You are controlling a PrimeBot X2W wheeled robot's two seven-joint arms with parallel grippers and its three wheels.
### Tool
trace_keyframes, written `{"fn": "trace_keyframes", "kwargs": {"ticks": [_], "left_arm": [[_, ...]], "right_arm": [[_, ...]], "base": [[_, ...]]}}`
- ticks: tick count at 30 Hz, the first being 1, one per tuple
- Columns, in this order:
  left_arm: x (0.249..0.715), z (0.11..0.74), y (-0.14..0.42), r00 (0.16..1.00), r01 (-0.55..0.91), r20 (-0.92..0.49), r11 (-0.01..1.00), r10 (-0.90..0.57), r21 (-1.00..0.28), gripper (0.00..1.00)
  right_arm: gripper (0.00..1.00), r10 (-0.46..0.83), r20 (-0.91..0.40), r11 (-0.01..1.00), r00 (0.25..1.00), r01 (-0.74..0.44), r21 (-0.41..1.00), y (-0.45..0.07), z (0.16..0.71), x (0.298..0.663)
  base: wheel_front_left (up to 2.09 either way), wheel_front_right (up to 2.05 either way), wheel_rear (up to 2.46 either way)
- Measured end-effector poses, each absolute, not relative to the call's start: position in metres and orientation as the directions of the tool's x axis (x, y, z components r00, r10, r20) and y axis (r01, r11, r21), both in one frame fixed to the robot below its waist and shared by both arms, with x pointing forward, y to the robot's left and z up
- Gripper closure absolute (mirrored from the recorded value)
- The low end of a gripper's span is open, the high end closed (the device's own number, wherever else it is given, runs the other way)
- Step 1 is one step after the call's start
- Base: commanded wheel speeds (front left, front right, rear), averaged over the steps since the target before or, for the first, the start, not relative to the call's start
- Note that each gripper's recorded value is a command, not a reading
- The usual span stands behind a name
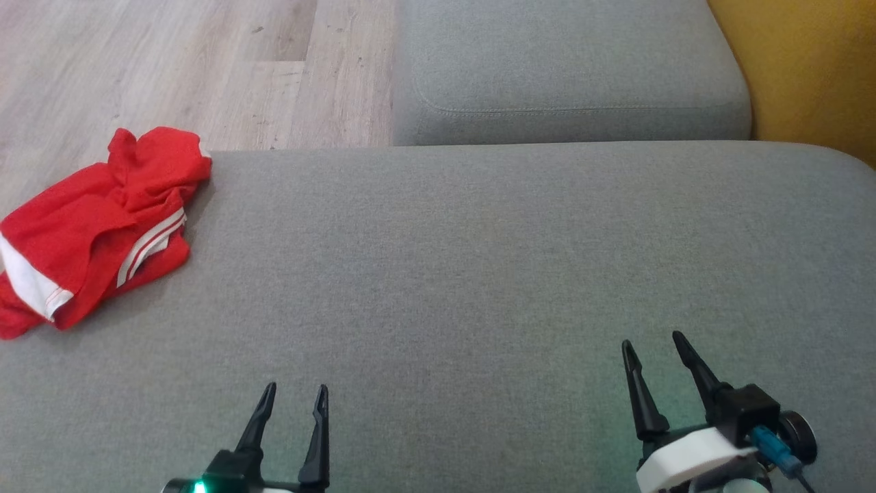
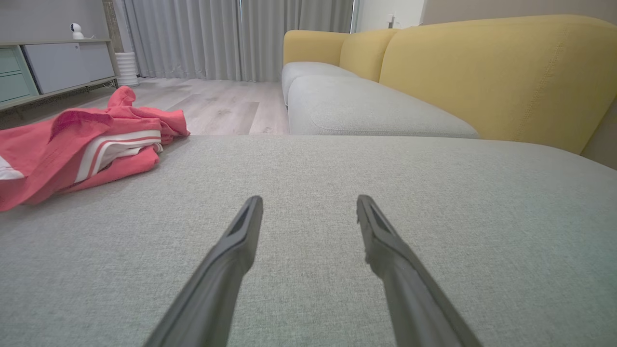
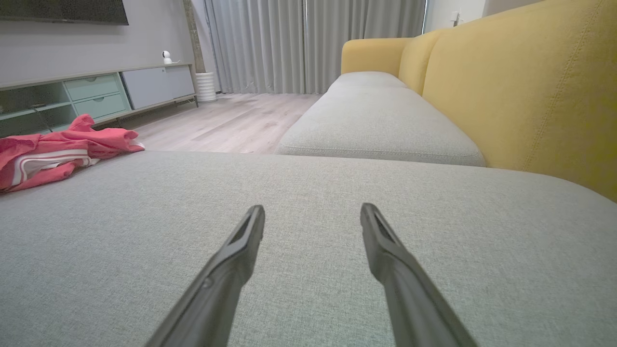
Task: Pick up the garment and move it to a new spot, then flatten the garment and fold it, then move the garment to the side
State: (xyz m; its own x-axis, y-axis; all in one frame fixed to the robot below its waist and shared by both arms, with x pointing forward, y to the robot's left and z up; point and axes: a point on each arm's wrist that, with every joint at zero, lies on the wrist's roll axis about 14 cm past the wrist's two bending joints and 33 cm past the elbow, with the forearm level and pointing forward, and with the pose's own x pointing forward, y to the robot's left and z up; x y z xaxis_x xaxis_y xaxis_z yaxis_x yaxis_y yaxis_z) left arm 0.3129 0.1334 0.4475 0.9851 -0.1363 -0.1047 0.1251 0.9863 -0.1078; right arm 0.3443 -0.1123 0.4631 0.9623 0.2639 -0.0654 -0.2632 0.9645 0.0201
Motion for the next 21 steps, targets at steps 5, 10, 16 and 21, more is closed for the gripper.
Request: {"fn": "trace_keyframes", "kwargs": {"ticks": [5, 10, 16, 21], "left_arm": [[0.3125, 0.4451, 0.1342, 0.985, 0.121, -0.113, 0.987, -0.133, -0.109, 0.0], [0.3121, 0.4432, 0.1355, 0.985, 0.113, -0.119, 0.987, -0.127, -0.115, 0.0], [0.3113, 0.442, 0.1366, 0.985, 0.108, -0.123, 0.987, -0.123, -0.119, 0.0], [0.3085, 0.4411, 0.1418, 0.987, 0.089, -0.125, 0.988, -0.105, -0.122, 0.0]], "right_arm": [[0.0, 0.26, -0.065, 0.966, 0.963, -0.259, 0.024, -0.1134, 0.4631, 0.3442], [0.0, 0.257, -0.064, 0.966, 0.964, -0.256, 0.03, -0.1142, 0.4633, 0.3443], [0.0, 0.257, -0.064, 0.966, 0.964, -0.256, 0.03, -0.114, 0.4635, 0.3448], [0.0, 0.265, -0.061, 0.964, 0.962, -0.264, 0.03, -0.1116, 0.4645, 0.3468]], "base": [[0.0, 0.0, 0.0], [0.0, 0.0, 0.0], [0.0, 0.0, 0.0], [0.0, 0.0, 0.0]]}}
